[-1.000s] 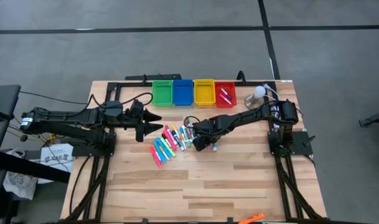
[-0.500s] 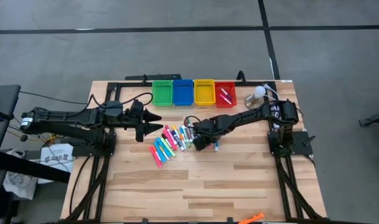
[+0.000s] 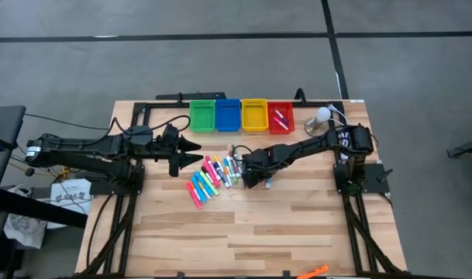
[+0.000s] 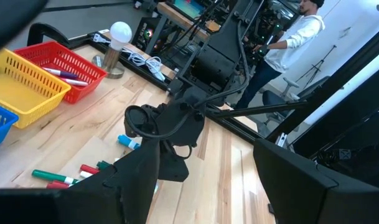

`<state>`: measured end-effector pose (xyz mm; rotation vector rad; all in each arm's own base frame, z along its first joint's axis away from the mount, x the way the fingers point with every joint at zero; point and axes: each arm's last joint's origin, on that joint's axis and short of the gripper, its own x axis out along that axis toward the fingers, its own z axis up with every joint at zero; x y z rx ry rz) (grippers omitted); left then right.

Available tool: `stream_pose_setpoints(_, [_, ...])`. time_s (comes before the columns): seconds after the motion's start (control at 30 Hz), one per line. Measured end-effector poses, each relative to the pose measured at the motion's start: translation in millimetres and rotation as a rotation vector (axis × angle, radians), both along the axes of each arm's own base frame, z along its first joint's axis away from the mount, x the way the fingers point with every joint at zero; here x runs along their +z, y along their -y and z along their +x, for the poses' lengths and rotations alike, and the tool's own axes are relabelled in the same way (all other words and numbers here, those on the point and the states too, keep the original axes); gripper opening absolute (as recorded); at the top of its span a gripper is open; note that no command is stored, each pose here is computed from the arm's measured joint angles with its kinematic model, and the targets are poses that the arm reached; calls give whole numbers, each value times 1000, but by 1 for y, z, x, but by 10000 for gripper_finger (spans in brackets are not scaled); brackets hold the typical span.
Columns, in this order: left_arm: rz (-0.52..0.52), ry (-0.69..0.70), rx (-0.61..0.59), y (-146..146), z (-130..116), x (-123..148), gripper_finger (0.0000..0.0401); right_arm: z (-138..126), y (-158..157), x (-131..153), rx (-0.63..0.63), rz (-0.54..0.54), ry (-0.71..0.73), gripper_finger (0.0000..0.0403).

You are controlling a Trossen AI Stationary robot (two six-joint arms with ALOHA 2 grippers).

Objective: Pick & Place Markers
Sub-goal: Put the pink mini marker into the red basket

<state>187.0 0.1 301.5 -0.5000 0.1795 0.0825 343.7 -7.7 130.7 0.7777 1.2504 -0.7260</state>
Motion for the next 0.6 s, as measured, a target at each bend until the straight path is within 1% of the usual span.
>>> stream_pose_setpoints(0.23, [0,0,0,0,0,0,260,2,0,2,4,-1,15,26])
stream_pose_setpoints(0.33, [0,0,0,0,0,0,260,4,1,4,15,-1,15,25])
stream_pose_setpoints(0.5, [0,0,0,0,0,0,260,10,4,11,14,-9,24,47])
stream_pose_setpoints(0.6, [0,-1,0,0,0,0,260,11,9,16,12,-12,2,46])
